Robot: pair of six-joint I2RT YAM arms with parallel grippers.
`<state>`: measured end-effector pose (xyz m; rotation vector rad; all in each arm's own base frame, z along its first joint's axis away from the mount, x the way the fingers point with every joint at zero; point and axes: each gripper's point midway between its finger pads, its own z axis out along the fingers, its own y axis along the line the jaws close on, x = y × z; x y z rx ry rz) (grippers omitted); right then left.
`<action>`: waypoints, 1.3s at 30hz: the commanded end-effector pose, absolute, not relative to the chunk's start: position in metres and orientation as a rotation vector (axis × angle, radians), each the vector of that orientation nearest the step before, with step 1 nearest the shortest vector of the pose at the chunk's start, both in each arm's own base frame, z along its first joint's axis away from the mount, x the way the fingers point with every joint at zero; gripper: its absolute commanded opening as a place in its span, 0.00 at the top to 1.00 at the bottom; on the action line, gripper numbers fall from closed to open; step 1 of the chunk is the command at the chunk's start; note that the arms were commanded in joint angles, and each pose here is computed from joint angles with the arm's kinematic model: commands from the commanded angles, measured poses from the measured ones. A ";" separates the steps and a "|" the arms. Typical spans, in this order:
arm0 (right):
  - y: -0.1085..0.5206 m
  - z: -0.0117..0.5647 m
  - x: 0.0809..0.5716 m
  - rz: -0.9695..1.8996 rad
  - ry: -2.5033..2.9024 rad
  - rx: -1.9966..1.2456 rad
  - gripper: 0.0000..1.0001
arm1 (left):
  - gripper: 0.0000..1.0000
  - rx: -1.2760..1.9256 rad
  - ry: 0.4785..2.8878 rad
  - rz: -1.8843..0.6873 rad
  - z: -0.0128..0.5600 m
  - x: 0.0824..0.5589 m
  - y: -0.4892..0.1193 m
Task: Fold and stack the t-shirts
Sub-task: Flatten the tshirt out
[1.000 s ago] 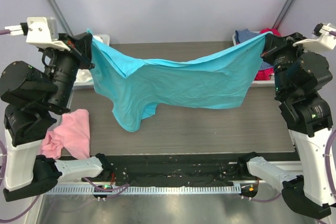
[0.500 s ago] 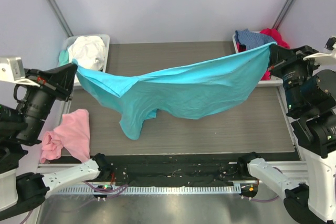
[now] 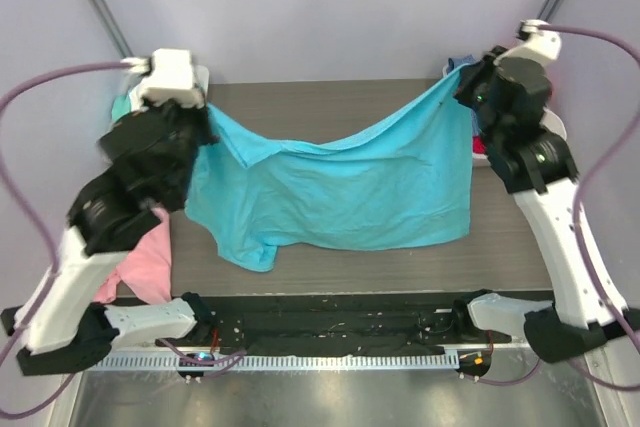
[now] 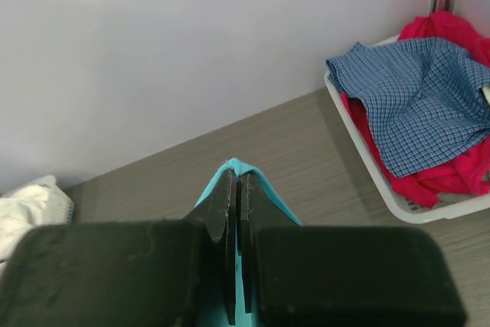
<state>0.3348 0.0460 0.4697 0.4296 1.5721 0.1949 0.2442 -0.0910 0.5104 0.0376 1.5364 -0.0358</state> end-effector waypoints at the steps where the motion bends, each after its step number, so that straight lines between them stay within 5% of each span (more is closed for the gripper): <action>1: 0.046 0.481 0.373 0.139 1.525 0.450 0.99 | 1.00 0.057 1.501 0.115 0.530 0.294 -0.103; 8: 0.052 0.530 0.428 0.094 1.443 0.418 0.99 | 1.00 0.070 1.516 0.088 0.553 0.384 -0.102; 14: 0.055 0.609 0.418 0.164 1.275 0.372 0.99 | 1.00 0.026 1.338 0.032 0.623 0.385 -0.090; 19: 0.057 0.593 0.389 0.224 1.300 0.350 0.99 | 1.00 -0.008 1.279 -0.071 0.624 0.350 -0.085; 24: 0.071 0.489 0.379 0.303 1.487 0.354 0.99 | 1.00 -0.036 1.458 -0.109 0.507 0.352 -0.089; 29: 0.068 0.456 0.343 0.345 1.536 0.356 0.99 | 1.00 -0.074 1.551 -0.160 0.453 0.319 -0.080; 39: 0.042 0.531 0.270 0.365 1.382 0.350 0.99 | 1.00 -0.114 1.384 -0.296 0.546 0.220 -0.047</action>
